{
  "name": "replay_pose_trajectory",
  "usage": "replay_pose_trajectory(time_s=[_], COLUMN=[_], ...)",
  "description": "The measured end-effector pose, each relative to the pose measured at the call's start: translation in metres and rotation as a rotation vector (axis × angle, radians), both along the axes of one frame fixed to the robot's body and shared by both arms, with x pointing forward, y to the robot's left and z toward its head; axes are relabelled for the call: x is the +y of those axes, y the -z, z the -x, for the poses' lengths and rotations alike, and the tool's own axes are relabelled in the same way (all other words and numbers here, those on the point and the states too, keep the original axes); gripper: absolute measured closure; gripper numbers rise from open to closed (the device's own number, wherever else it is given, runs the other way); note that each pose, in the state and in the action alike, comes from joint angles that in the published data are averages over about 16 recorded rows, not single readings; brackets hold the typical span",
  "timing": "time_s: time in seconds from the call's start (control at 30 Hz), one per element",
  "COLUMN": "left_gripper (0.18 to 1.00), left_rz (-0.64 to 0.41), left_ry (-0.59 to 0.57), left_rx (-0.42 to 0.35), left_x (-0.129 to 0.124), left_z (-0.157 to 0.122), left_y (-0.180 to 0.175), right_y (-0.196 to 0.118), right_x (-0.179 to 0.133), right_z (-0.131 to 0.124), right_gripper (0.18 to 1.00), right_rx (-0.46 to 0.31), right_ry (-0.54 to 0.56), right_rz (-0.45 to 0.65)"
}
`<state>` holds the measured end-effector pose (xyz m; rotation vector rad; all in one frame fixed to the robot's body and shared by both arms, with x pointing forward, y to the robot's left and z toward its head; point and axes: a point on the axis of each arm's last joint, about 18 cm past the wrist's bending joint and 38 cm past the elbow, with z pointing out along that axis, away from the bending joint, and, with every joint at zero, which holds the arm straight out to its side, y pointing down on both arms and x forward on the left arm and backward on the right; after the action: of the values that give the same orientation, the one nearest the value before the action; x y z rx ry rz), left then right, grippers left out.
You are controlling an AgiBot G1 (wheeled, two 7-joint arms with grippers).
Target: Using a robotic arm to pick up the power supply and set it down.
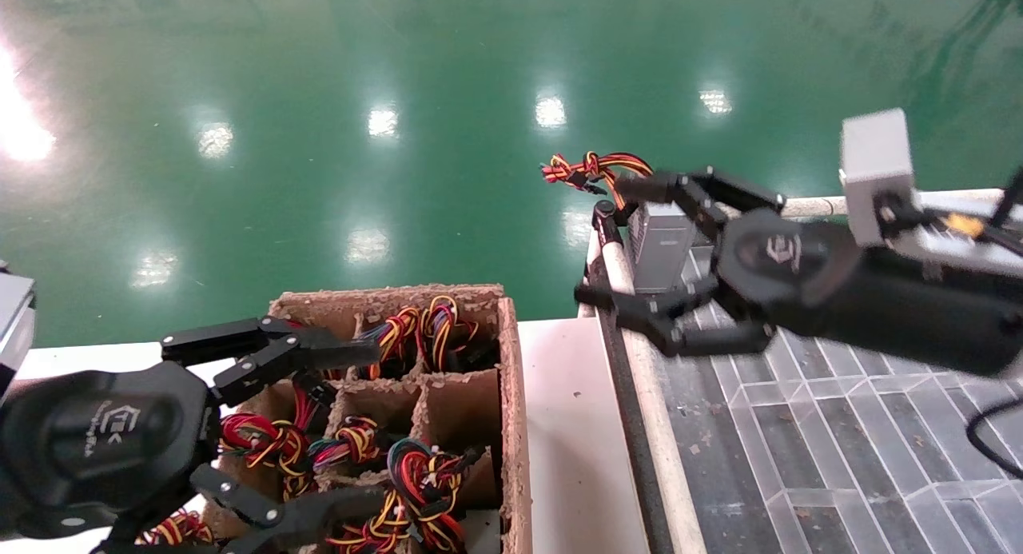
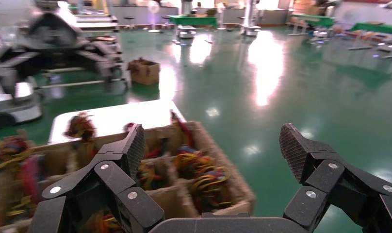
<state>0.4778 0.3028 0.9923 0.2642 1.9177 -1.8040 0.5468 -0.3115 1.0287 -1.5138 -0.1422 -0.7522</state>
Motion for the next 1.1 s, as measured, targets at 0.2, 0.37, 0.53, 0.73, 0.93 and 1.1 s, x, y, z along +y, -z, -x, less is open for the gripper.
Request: replay_pose_trajectory(time_s=[0.2,0.37,0.53,0.73,0.93,1.1], left_gripper=[0.342,0.271,0.224,0.194,0.185,0.184], left_rz=[0.0,0.0,0.0,0.0,0.0,0.0], left_ry=[0.0,0.0,0.0,0.0,0.0,0.0], left_rx=[0.0,0.0,0.0,0.0,0.0,0.0], left_x=[0.0,0.0,0.0,0.0,0.0,0.0], left_z=[0.0,0.0,0.0,0.0,0.0,0.0], left_y=[0.0,0.0,0.0,0.0,0.0,0.0], right_y=[0.016,0.028,0.036,0.04,0.039,0.038], right_x=[0.003,0.007,0.01,0.011,0.01,0.01], right_z=[0.031,0.054,0.071,0.079,0.078,0.076], right_gripper=[0.178,0.178,0.178,0.178,0.178,0.178], right_rx=[0.036,0.065,0.087,0.095,0.094,0.093], right_ry=[-0.071,-0.125,-0.163,-0.181,-0.179,-0.173], right_rz=[0.032,0.063,0.088,0.099,0.097,0.093])
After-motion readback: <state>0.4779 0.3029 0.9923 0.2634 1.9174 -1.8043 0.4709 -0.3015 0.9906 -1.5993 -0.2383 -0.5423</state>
